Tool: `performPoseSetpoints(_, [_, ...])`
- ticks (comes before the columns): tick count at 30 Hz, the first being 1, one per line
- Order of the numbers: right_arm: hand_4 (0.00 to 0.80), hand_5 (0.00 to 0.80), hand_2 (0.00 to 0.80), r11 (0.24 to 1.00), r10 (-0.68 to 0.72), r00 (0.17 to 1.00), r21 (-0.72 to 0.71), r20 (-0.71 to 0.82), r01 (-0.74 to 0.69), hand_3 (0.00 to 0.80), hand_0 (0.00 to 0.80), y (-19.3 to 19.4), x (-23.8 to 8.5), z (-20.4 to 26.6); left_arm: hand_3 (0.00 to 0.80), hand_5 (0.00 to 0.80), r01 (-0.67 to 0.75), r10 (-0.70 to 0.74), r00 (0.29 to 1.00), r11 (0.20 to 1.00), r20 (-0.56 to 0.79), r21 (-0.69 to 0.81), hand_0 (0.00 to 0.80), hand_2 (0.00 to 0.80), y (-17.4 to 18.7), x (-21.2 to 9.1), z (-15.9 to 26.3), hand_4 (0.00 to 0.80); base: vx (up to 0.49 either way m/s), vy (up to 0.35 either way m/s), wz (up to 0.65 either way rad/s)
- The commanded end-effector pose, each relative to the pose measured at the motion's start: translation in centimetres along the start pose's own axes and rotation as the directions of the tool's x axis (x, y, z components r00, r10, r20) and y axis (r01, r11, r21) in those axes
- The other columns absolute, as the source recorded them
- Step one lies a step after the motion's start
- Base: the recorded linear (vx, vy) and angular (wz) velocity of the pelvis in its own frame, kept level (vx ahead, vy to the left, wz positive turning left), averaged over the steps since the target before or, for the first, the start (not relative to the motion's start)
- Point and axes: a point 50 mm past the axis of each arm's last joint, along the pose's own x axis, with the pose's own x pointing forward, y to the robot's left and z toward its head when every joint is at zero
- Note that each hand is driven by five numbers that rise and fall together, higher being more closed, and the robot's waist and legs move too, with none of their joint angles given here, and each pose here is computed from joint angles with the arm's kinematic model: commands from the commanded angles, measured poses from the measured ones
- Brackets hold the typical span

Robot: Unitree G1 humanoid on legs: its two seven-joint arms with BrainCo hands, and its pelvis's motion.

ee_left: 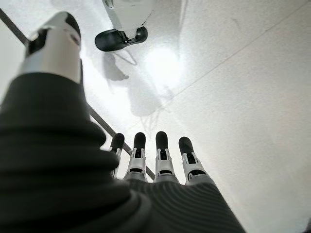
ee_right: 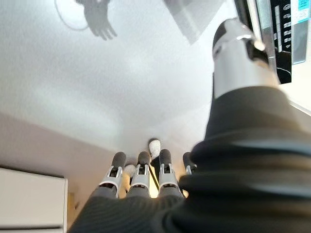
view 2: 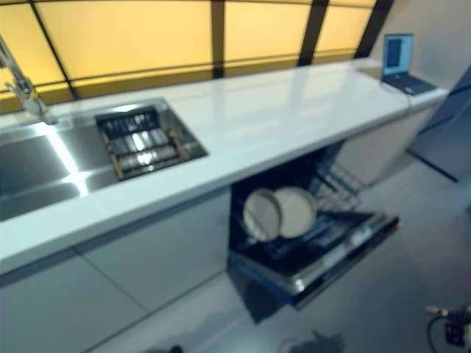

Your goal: Take plates into dishwasher

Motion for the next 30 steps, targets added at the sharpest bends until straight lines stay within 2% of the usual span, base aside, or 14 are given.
performPoseSetpoints(1, [0.0,0.0,0.0,0.992,-0.005,0.993,0.124,0.115,-0.009,0.0,0.0,-0.1,-0.7,3.2,0.0,0.0,-0.041,0.029,0.992,0.995,-0.123,-0.096,0.0,0.0,0.3,0.1,-4.6,0.0,-0.137,-0.338,0.31])
performPoseSetpoints(3, [0.0,0.0,0.0,0.981,0.013,0.995,0.192,0.101,-0.032,0.0,0.0,0.5,-0.4,2.9,0.0,0.0,-0.035,0.011,0.984,0.991,-0.179,-0.131,0.0,0.0,-0.5,-0.1,-7.3,0.0,-0.116,-0.192,0.48])
performPoseSetpoints(6, [0.0,0.0,0.0,0.928,0.052,0.995,0.364,0.087,-0.08,0.0,0.0,1.6,-0.2,1.7,0.0,0.0,-0.027,-0.003,0.98,0.988,-0.198,-0.149,0.0,0.0,-1.1,-0.3,-8.6,0.0,-0.287,-0.155,0.67])
performPoseSetpoints(8, [0.0,0.0,0.0,0.908,0.052,0.995,0.411,0.083,-0.082,0.0,0.0,1.7,0.0,0.9,0.0,0.0,-0.019,-0.01,0.983,0.988,-0.186,-0.151,0.0,0.0,-1.4,-0.2,-8.0,0.0,-0.286,-0.046,1.06])
performPoseSetpoints(9, [0.0,0.0,0.0,0.873,0.077,0.993,0.475,0.091,-0.111,0.0,0.0,1.9,0.2,0.3,0.0,0.0,-0.009,-0.019,0.986,0.986,-0.163,-0.169,0.0,0.0,-1.8,-0.1,-7.1,0.0,-0.262,0.009,0.73])
performPoseSetpoints(12, [0.0,0.0,0.0,0.823,0.095,0.99,0.552,0.103,-0.136,0.0,0.0,2.1,0.2,-0.1,0.0,0.0,0.004,-0.026,0.992,0.984,-0.127,-0.176,0.0,0.0,-2.1,0.1,-5.7,0.0,-0.187,0.058,0.33])
performPoseSetpoints(15, [0.0,0.0,0.0,0.768,0.128,0.988,0.622,0.085,-0.153,0.0,0.0,3.1,0.2,-1.1,0.0,0.0,0.037,-0.043,0.998,0.991,-0.045,-0.127,0.0,0.0,-2.6,0.2,-3.4,0.0,-0.122,0.145,0.86])
performPoseSetpoints(17, [0.0,0.0,0.0,0.761,0.131,0.989,0.633,0.065,-0.142,0.0,0.0,3.6,0.2,-1.7,0.0,0.0,0.048,-0.05,0.999,0.992,-0.013,-0.113,0.0,0.0,-3.0,0.2,-2.5,0.0,-0.086,0.024,0.97])
performPoseSetpoints(20, [0.0,0.0,0.0,0.752,0.112,0.991,0.646,0.07,-0.131,0.0,0.0,3.6,0.3,-1.4,0.0,0.0,0.057,-0.055,0.998,0.993,0.014,-0.106,0.0,0.0,-3.4,0.2,-1.9,0.0,-0.095,0.024,0.24])
performPoseSetpoints(30, [0.0,0.0,0.0,0.754,0.101,0.995,0.65,0.021,-0.09,0.0,0.0,3.8,0.5,-1.8,0.0,0.0,0.057,-0.061,0.997,0.994,-0.045,-0.089,0.0,0.0,-4.0,0.1,-4.7,0.0,-0.012,0.068,-0.09])
